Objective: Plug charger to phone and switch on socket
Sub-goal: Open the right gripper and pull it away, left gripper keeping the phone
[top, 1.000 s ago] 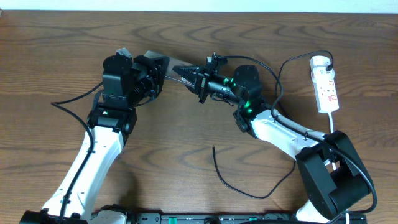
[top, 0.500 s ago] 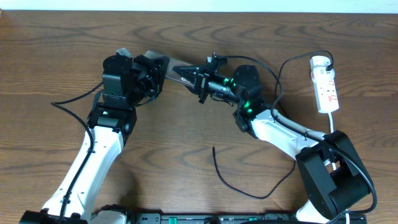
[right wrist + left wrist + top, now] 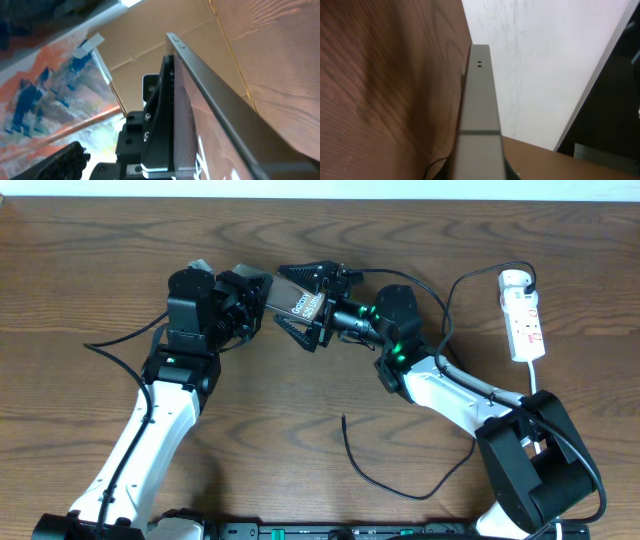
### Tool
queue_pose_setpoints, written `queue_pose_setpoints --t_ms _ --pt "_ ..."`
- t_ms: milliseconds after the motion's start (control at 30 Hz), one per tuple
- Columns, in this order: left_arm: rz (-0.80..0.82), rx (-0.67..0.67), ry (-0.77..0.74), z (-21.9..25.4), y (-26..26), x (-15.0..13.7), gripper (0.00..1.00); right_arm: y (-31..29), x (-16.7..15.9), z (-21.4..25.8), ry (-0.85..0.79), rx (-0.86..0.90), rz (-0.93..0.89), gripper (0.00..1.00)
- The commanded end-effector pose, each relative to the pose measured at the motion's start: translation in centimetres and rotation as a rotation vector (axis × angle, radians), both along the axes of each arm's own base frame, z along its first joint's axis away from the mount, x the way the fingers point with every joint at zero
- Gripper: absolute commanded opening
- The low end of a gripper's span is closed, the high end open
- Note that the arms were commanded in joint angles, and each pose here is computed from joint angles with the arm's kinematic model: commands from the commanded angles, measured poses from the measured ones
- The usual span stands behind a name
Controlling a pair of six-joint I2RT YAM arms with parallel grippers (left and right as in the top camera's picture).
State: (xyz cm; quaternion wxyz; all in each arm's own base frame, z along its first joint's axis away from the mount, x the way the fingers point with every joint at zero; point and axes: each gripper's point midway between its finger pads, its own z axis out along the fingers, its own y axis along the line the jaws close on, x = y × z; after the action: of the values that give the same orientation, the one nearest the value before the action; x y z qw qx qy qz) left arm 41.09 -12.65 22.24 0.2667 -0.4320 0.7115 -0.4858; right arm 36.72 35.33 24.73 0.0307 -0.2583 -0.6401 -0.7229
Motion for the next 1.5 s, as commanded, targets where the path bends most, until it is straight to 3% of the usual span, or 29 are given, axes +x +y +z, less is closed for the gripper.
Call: queue_pose_setpoints --t_ms 0,333,500,633,867,1067,1233,1467 --pt "0.020 0.011 -0.013 0.1 1.3 0.3 0.07 0.1 0.0 1.0 -0.020 0.011 0.002 0.99" --pt "-0.045 0.044 -0.096 1.0 7.7 0.3 0.07 -2.1 1.3 0.9 -0.104 -0.023 -0.003 0.99" --pt "-0.161 0.037 -0.177 2.1 9.7 -1.0 0.08 -3.2 2.1 0.5 -0.272 -0.099 -0.030 0.99" --pt "-0.406 0.035 -0.323 3.7 8.1 -3.7 0.08 -4.5 2.3 -4.1 -0.370 -0.305 0.019 0.99" --pt "-0.610 0.041 -0.473 5.1 6.1 -6.2 0.08 -6.7 2.2 -8.6 -0.435 -0.571 0.112 0.99" --pt "-0.749 0.065 -0.622 6.0 5.1 -8.2 0.07 -10.8 1.2 -10.3 -0.355 -1.028 0.254 0.99" --pt "-0.782 0.056 -0.649 5.6 4.9 -8.5 0.07 -13.9 -1.5 -11.2 -0.262 -1.346 0.341 0.99" --pt "-0.767 -0.026 -0.549 2.7 5.3 -7.1 0.07 -14.1 -5.9 -14.3 -0.173 -1.513 0.438 0.99"
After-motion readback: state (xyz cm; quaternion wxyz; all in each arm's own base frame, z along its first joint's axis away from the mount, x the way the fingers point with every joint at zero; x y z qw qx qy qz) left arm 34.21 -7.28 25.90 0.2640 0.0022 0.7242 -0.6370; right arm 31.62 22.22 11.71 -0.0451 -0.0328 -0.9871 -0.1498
